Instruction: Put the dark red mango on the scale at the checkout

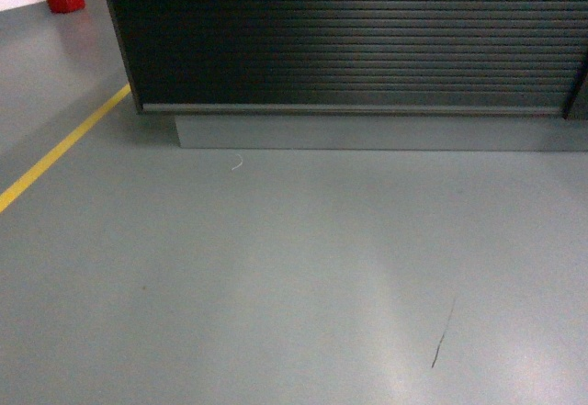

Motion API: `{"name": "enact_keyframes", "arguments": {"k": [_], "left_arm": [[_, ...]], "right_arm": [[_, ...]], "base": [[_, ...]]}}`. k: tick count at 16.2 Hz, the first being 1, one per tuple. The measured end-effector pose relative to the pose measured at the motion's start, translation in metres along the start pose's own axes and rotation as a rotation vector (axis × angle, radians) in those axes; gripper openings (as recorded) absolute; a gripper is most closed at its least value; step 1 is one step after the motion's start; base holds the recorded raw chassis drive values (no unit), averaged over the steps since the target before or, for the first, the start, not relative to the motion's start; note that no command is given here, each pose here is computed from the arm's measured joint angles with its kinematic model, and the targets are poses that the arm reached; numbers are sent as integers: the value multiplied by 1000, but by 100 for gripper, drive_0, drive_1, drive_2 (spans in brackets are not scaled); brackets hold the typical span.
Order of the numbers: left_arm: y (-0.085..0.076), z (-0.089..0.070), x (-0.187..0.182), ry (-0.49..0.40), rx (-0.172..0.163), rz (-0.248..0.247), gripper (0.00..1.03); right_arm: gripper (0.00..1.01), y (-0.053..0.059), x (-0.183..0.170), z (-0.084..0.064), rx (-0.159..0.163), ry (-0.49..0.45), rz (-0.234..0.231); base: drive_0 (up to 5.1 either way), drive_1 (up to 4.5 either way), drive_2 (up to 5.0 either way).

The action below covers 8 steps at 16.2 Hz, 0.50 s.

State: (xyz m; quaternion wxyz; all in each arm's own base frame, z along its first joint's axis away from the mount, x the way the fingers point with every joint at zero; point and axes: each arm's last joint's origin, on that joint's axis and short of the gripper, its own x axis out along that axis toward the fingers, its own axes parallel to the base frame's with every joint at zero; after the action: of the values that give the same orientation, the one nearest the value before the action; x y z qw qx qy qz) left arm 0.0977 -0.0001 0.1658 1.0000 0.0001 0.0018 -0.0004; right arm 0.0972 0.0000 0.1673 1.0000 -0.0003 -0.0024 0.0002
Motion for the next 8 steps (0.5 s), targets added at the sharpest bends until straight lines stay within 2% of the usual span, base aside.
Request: {"name": "enact_keyframes", "arguments": {"k": [8], "left_arm": [[0,0,0,-1,0,0,98]], "right_arm": [[98,0,0,0,0,0,0]], "base": [[2,343,-340]]}}
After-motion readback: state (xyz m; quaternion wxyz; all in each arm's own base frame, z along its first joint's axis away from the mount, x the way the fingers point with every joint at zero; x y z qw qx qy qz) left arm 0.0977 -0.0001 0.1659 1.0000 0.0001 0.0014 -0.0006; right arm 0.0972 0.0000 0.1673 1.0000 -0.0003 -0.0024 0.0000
